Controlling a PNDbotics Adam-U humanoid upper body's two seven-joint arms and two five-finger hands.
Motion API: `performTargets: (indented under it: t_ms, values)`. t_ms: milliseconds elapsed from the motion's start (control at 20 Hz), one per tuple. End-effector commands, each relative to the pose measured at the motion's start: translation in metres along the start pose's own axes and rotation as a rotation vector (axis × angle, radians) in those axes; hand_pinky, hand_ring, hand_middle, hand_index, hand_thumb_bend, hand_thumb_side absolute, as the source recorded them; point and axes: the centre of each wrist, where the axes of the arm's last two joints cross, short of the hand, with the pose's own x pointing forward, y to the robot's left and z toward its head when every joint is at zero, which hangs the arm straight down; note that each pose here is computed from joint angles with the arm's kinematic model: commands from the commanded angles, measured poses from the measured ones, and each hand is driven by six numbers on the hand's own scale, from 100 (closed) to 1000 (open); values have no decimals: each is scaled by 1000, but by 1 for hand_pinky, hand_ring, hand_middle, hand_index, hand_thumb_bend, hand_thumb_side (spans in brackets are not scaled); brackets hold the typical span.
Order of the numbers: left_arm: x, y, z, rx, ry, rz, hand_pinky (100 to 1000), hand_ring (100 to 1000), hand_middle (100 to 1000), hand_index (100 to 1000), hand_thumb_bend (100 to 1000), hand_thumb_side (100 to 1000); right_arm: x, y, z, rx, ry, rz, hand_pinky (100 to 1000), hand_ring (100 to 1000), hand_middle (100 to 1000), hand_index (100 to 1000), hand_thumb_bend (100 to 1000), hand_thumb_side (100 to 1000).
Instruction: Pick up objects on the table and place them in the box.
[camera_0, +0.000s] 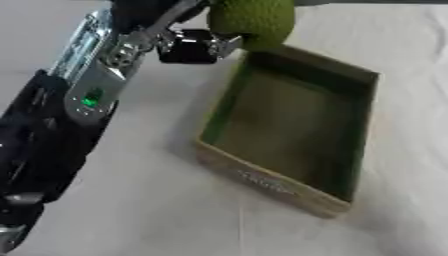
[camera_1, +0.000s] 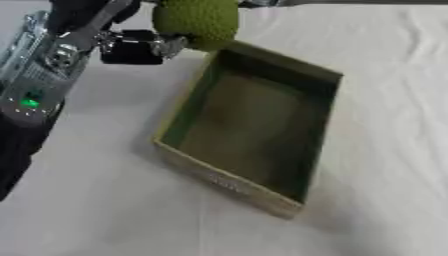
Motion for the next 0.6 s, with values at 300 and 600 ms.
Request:
performTargets:
  t_ms: [300,600]
  values:
    - [-3,-12,7,-84,32,150,321,403,359,569,100,100,7,-9,-8,26,-38,45,840,741,592,754,100,470]
    - [-6,-24,13,-155,68,208,312,394,346,550,100,102,8,-16,-11,86,-64,107,829,735,592,751,100,470]
